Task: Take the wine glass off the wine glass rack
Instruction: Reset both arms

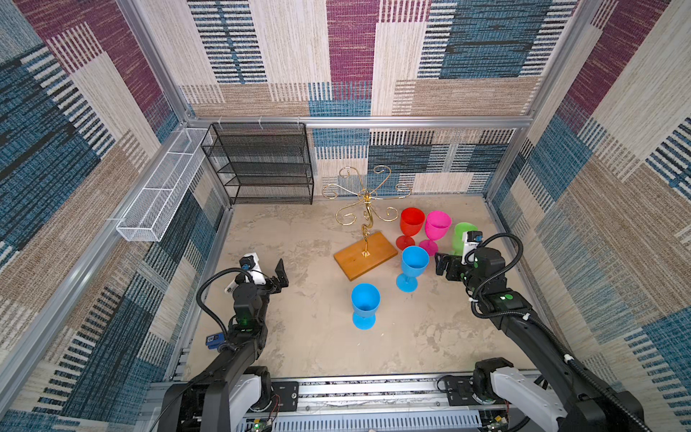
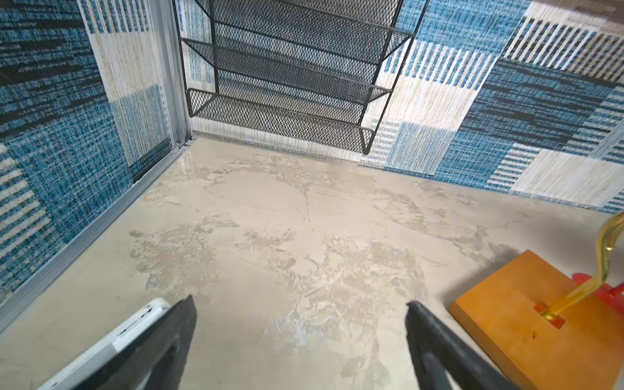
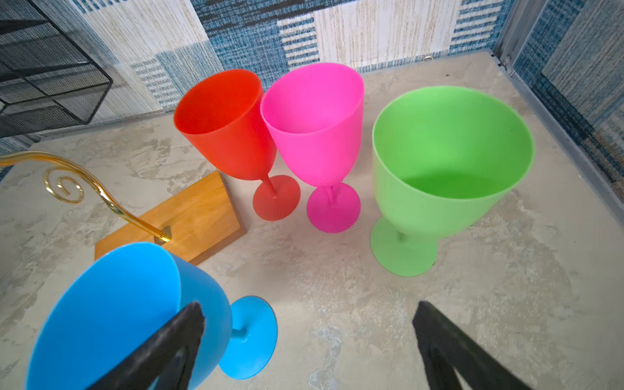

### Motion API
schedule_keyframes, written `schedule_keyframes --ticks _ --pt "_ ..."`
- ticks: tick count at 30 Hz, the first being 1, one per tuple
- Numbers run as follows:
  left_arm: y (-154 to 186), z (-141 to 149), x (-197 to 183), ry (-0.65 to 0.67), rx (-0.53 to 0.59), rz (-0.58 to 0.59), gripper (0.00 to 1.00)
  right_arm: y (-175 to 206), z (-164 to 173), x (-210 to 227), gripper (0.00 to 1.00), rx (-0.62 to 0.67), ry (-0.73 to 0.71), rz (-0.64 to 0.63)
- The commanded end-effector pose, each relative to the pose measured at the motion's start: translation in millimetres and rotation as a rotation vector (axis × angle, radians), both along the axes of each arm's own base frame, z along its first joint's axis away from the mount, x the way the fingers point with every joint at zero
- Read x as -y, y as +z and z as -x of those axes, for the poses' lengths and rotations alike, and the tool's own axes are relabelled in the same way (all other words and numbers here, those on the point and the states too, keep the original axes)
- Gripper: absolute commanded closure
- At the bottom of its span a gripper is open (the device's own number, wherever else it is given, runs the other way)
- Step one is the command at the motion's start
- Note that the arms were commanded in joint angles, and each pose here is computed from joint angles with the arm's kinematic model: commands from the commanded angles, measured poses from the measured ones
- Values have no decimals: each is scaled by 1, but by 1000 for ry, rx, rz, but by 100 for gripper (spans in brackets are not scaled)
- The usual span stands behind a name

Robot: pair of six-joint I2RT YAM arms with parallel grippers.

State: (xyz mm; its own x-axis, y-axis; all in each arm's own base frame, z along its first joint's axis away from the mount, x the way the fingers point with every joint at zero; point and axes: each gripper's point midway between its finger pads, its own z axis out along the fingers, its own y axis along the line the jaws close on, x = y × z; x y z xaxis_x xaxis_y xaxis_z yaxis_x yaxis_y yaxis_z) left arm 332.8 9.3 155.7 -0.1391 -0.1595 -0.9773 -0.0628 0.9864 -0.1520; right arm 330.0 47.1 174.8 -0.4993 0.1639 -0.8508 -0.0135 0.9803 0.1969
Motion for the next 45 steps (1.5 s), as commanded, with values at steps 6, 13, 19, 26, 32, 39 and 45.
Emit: schedule_keyframes --ticks 6,13,19,26,32,39,45 --pt "11 -2 -1 -1 75 -79 1 7 -18 11 1 115 -41 48" --pt "-9 4 -5 17 5 -122 1 5 -23 19 1 217 -59 111" --pt "-17 -3 -1 -13 50 -165 1 1 -19 24 1 288 -80 137" --pt "-43 -25 3 -40 25 -175 1 11 -12 28 1 380 -96 155" --pt "-43 -24 -2 -10 18 -170 1 18 -8 27 1 448 -85 176" --pt "-44 -20 -14 61 16 -151 1 12 -5 27 1 479 -76 195" --pt "-44 -19 -13 57 14 -150 1 16 0 22 1 529 -44 206"
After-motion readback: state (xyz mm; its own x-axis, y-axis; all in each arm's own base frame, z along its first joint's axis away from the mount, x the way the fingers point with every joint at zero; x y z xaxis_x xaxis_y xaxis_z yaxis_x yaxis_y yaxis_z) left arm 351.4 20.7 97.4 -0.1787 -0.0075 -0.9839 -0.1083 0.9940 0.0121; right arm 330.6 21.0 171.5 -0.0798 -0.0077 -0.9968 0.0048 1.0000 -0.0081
